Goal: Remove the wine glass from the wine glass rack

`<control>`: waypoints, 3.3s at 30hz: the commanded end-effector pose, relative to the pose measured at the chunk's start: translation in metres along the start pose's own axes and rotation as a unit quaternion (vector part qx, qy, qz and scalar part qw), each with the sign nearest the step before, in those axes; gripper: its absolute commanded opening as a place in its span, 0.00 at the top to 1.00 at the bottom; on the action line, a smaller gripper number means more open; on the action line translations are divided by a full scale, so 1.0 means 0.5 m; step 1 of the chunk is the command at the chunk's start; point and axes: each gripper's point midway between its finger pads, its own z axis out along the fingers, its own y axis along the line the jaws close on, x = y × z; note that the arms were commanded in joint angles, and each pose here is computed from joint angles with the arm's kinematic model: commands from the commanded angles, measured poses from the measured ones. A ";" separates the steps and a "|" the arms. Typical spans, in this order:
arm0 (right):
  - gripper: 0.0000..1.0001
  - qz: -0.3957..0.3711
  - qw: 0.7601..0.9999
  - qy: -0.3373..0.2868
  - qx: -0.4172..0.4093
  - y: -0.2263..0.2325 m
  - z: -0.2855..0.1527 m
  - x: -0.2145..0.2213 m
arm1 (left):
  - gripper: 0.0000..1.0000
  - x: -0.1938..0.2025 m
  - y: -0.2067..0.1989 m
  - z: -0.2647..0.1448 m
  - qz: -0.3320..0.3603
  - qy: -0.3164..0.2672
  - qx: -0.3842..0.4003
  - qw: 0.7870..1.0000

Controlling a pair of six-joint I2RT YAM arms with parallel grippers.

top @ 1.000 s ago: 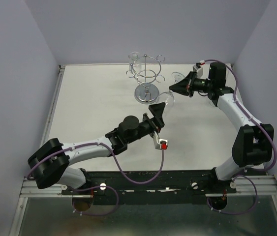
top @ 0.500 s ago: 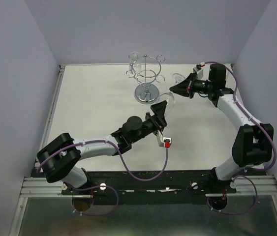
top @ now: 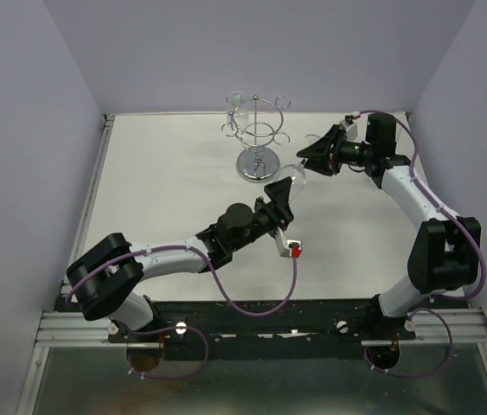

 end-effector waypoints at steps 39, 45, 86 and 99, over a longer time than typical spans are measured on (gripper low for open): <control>0.00 -0.264 0.948 -0.041 0.171 -0.131 -0.099 0.019 | 0.60 -0.033 -0.092 -0.146 -0.414 0.074 0.326 0.847; 0.00 -0.368 0.902 -0.061 0.216 -0.141 -0.133 -0.011 | 0.55 -0.055 -0.097 -0.144 -0.467 0.058 0.354 0.808; 0.00 -0.684 0.714 0.146 -0.034 -0.006 0.049 0.251 | 0.01 0.238 0.186 -0.308 -0.591 0.157 0.004 0.791; 0.17 -0.686 0.705 0.177 0.020 -0.053 0.123 0.257 | 0.01 0.271 0.167 -0.377 -0.630 0.187 -0.043 0.752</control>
